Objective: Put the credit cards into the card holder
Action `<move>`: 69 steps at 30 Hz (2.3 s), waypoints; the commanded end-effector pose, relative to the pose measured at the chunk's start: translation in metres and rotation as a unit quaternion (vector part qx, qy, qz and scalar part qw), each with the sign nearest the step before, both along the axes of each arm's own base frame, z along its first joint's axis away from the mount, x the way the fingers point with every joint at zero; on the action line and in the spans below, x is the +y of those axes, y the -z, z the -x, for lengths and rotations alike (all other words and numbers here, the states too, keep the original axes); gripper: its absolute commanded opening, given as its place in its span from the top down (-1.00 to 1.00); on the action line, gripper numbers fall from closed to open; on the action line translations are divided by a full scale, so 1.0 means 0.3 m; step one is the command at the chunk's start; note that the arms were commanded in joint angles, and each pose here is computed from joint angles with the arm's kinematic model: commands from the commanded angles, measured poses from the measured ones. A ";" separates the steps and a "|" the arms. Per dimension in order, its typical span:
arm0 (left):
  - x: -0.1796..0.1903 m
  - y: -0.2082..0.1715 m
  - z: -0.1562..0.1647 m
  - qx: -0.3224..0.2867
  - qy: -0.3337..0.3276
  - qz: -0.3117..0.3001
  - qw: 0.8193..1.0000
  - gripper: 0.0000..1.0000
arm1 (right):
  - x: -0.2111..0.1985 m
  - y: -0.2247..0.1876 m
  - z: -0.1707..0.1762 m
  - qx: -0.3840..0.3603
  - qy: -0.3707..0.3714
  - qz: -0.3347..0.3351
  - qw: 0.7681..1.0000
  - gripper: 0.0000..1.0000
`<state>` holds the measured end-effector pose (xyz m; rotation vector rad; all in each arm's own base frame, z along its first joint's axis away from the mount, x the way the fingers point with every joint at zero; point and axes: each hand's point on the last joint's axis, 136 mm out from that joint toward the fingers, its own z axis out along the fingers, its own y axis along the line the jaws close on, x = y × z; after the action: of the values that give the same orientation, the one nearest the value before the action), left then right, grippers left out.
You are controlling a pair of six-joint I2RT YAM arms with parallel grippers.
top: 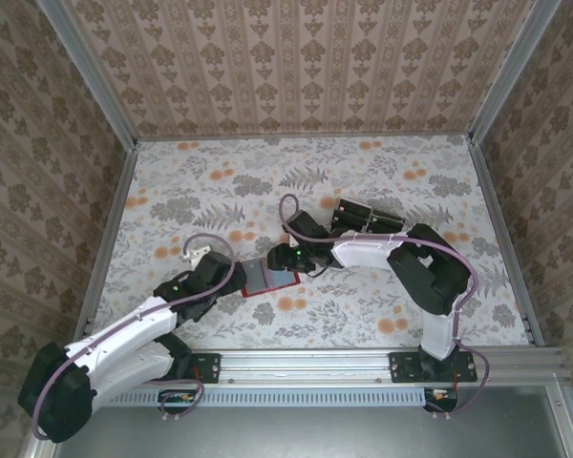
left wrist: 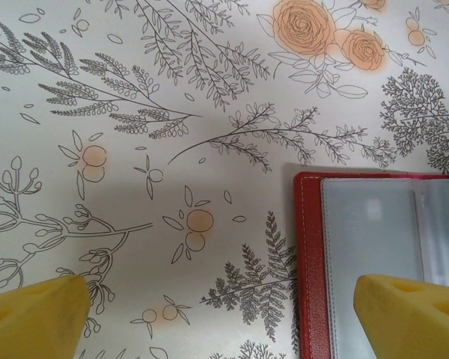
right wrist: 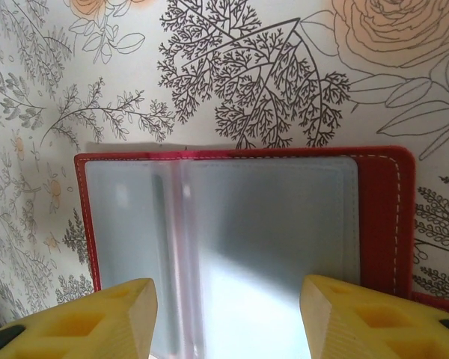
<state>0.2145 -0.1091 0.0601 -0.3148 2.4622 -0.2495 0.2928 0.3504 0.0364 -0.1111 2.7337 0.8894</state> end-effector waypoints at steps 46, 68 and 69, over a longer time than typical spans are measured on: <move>-0.076 -0.058 -0.079 0.016 0.075 -0.004 0.997 -1.00 | -0.893 -0.207 -0.017 -0.052 -0.083 0.539 0.837 -0.10; -0.087 -0.041 -0.088 0.021 0.075 0.003 0.997 -1.00 | -0.885 -0.088 0.017 0.001 -0.106 0.537 0.837 0.16; -0.087 -0.040 -0.089 0.021 0.075 0.003 0.997 -0.99 | -0.885 -0.086 0.018 0.002 -0.106 0.538 0.836 0.16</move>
<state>0.2331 -0.1292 0.0622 -0.1572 2.5535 -0.2894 0.2983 0.0919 0.0694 -0.5850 2.8328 -0.6756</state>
